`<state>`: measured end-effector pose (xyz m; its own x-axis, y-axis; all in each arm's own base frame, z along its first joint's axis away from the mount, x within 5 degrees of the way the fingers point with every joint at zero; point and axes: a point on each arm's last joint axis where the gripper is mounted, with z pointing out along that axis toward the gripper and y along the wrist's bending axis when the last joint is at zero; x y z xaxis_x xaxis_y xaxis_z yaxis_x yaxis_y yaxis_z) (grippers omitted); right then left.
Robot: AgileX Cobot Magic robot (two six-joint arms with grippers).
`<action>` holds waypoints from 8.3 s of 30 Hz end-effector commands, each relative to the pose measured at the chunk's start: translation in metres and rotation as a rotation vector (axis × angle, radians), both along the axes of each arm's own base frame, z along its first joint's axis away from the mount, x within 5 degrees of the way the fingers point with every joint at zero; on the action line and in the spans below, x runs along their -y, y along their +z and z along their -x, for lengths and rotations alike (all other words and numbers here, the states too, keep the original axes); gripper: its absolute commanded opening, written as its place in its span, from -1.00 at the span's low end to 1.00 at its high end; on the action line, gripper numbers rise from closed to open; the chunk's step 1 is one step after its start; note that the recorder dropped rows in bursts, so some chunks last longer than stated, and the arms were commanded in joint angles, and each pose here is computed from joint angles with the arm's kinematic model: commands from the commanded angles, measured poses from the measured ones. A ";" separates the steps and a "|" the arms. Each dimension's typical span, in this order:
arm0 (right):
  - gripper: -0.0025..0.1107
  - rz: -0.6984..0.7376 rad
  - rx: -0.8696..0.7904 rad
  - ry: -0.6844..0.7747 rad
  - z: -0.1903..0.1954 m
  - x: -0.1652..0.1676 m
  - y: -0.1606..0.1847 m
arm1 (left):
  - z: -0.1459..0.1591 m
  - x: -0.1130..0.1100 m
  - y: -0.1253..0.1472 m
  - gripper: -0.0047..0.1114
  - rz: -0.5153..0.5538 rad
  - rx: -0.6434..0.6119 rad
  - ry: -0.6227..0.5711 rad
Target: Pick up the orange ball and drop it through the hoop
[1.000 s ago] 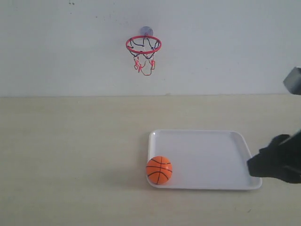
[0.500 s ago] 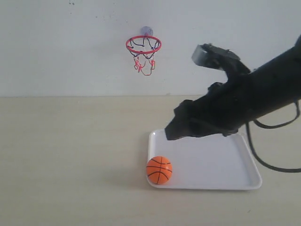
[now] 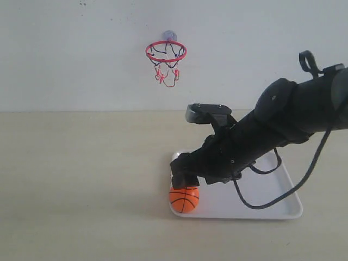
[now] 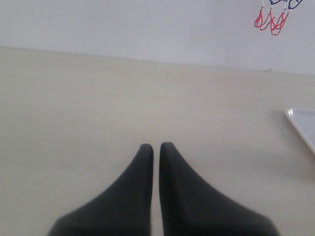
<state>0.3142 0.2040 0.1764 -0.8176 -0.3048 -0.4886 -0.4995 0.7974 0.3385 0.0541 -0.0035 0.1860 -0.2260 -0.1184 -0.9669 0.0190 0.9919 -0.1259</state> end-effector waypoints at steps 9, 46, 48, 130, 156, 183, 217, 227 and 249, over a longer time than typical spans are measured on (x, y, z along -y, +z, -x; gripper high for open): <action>0.31 -0.004 0.048 0.004 0.002 -0.022 -0.012 | 0.000 0.000 0.000 -0.85 -0.006 0.006 0.001; -0.96 -0.083 0.389 -0.235 -0.028 0.012 0.060 | 0.000 0.000 0.000 -0.85 -0.006 0.006 0.001; -0.96 -0.102 0.432 -0.238 -0.037 0.009 0.072 | 0.000 0.000 0.000 -0.85 -0.006 0.006 0.001; 0.28 -0.535 0.591 -0.515 -0.186 -0.037 0.117 | 0.000 0.000 0.000 -0.85 -0.006 0.006 0.001; -0.89 -0.202 -0.001 0.062 -0.151 0.050 0.097 | 0.000 0.000 0.000 -0.85 -0.006 0.006 0.001; -0.96 -0.522 -0.341 0.033 0.139 0.082 0.012 | 0.000 0.000 0.000 -0.85 -0.006 0.006 0.001; -0.96 -0.342 0.623 -0.351 0.206 0.150 0.072 | 0.000 0.000 0.000 -0.85 -0.006 0.006 0.001; -0.96 -0.400 0.797 -0.406 0.238 0.164 0.069 | 0.000 0.000 0.000 -0.85 -0.006 0.006 0.001; -0.96 -0.539 0.798 -0.473 0.254 0.168 0.061 | 0.000 0.000 0.000 -0.85 -0.006 0.006 0.001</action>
<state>0.0631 0.0378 0.2392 -0.2257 0.4108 -0.8834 -0.4031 0.7862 0.4685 0.0541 -0.0035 0.1860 -0.2260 -0.1184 -0.9669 0.0190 0.9919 -0.1259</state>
